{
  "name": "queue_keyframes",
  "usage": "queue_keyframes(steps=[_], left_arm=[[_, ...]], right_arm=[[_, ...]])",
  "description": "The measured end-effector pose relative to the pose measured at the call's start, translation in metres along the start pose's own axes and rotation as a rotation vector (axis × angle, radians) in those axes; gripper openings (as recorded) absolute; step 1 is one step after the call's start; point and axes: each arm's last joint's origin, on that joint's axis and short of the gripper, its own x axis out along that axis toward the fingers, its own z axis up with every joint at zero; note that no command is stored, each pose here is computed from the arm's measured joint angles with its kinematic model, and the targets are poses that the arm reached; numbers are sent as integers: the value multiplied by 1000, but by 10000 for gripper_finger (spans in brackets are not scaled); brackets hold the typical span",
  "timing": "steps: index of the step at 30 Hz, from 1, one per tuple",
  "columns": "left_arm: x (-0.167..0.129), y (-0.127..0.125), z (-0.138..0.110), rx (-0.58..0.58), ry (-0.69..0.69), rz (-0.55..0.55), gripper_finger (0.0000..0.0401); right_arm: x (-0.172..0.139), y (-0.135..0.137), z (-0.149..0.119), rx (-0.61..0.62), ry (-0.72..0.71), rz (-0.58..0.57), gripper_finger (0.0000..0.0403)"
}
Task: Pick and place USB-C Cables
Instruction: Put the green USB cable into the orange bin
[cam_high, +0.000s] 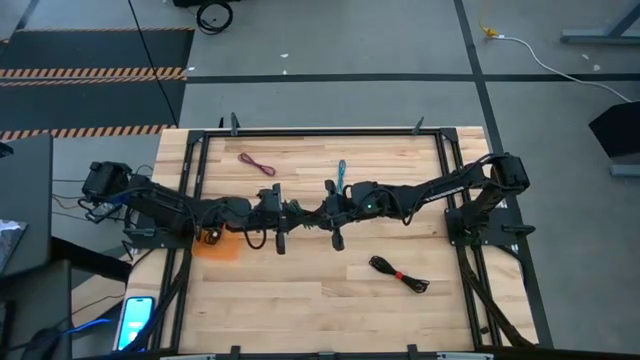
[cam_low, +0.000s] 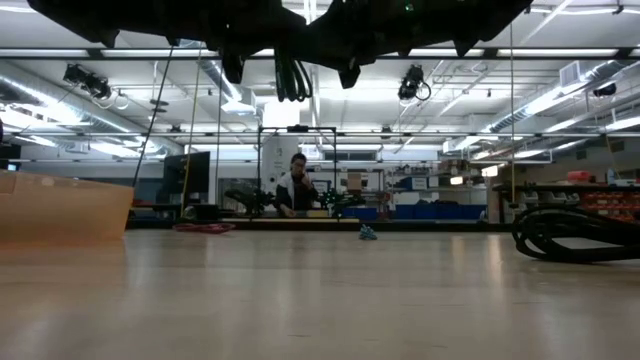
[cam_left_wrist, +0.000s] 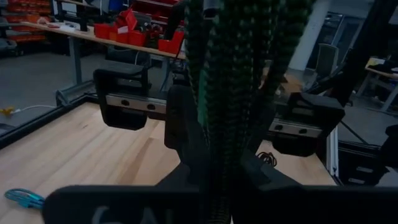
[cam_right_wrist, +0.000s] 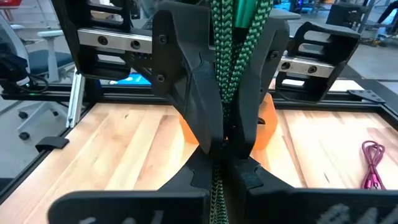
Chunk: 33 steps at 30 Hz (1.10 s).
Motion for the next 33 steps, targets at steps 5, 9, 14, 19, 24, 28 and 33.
queue_keyframes(steps=[5, 9, 14, 19, 24, 28, 33], left_arm=[[0, 0, 0, -2, -3, 0, 30], [0, 1, 2, -4, -12, 7, 30], [-5, 1, 8, -6, -25, 4, 30], [-14, 3, 14, 7, 12, 37, 30], [-31, 10, 15, -6, 133, 108, 30], [-51, 13, 19, -59, 208, 157, 31], [-84, 22, 23, -211, 313, 234, 31]], right_arm=[[0, -1, 0, -1, -4, -2, 46], [0, -2, 1, -4, -6, -5, 76], [0, -2, 2, -8, -16, -2, 122], [0, -4, 1, -1, -5, -46, 180], [-5, -11, -4, -1, 82, -201, 227], [-13, -16, -6, -12, 161, -334, 250], [-25, -17, -6, -27, 256, -385, 261]])
